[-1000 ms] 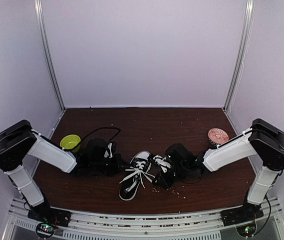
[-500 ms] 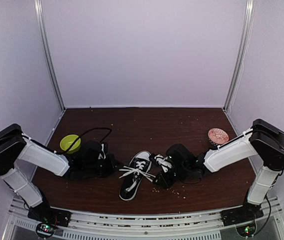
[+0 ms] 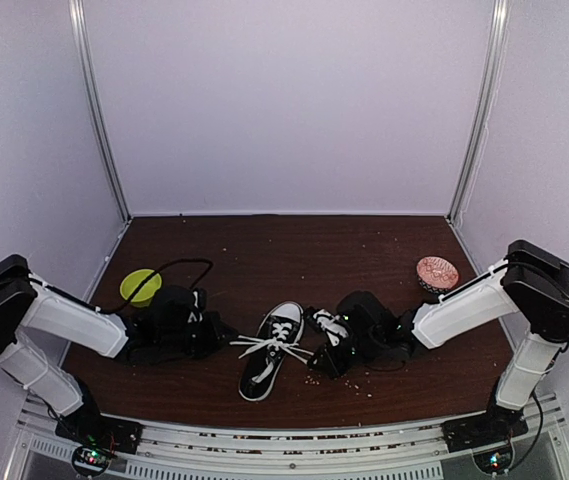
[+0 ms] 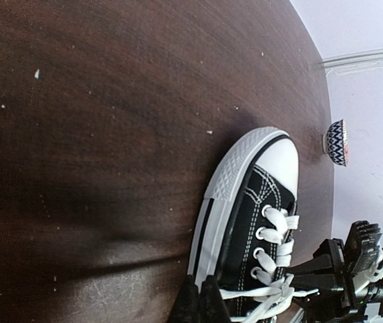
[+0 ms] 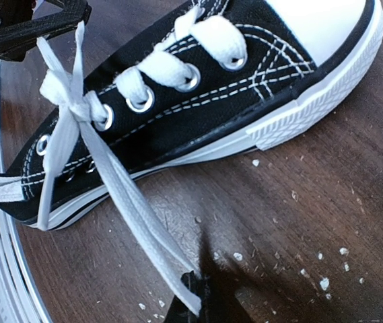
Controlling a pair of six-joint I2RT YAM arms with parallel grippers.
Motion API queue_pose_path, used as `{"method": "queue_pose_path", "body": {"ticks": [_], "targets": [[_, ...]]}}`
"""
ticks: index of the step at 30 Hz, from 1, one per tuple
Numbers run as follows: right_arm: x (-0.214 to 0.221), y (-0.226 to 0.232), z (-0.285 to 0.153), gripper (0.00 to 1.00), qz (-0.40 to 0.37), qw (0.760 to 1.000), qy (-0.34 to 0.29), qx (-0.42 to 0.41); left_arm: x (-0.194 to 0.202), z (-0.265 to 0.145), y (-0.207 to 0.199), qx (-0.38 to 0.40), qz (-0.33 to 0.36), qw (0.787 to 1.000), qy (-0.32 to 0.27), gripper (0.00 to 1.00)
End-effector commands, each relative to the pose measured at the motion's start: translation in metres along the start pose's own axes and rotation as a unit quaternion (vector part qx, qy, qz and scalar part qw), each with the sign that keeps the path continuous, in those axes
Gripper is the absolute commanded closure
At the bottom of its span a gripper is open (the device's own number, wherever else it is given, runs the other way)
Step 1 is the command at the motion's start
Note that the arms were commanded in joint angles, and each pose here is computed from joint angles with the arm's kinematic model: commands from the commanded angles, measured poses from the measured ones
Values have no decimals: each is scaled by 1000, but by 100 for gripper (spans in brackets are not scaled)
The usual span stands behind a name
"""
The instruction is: Tie the shoes
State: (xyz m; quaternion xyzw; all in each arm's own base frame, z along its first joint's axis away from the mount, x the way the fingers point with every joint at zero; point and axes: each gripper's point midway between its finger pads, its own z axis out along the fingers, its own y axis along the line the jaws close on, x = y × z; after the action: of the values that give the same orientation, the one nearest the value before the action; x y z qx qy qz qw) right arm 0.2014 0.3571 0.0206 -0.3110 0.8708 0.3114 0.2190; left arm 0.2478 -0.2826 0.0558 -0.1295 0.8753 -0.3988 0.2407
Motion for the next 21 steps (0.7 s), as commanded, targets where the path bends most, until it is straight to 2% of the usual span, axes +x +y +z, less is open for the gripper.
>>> {"method": "queue_pose_path", "body": {"ticks": [1,8,11,12,13,14,15,16,18,21], "targets": [[45,-31,-5,100,29,996,61,62,-16,-8,30,-50,-11,998,-42,100],[41,-26,-7,100,29,997,50,50,-18,-7,26,-44,-1,998,-39,100],[30,-15,-11,100,20,999,38,28,-21,-8,15,-36,35,998,-37,100],[25,-12,-14,94,16,999,32,23,-23,-9,8,-33,54,997,-35,100],[21,-9,-18,82,12,999,26,20,-26,-11,2,-31,71,996,-34,84],[16,-5,-23,70,6,1000,17,17,-29,-15,-2,-34,89,995,-36,61],[12,-3,-29,57,1,1000,9,16,-33,-20,-6,-39,107,993,-41,43],[5,0,-36,49,-6,1000,-1,15,-39,-25,-12,-45,126,990,-49,32],[-6,2,-51,39,-18,999,-19,25,-53,-37,-18,-64,165,982,-60,21],[-24,-10,-72,29,-18,997,-40,58,-72,-49,-21,-70,199,976,-57,17]]}}
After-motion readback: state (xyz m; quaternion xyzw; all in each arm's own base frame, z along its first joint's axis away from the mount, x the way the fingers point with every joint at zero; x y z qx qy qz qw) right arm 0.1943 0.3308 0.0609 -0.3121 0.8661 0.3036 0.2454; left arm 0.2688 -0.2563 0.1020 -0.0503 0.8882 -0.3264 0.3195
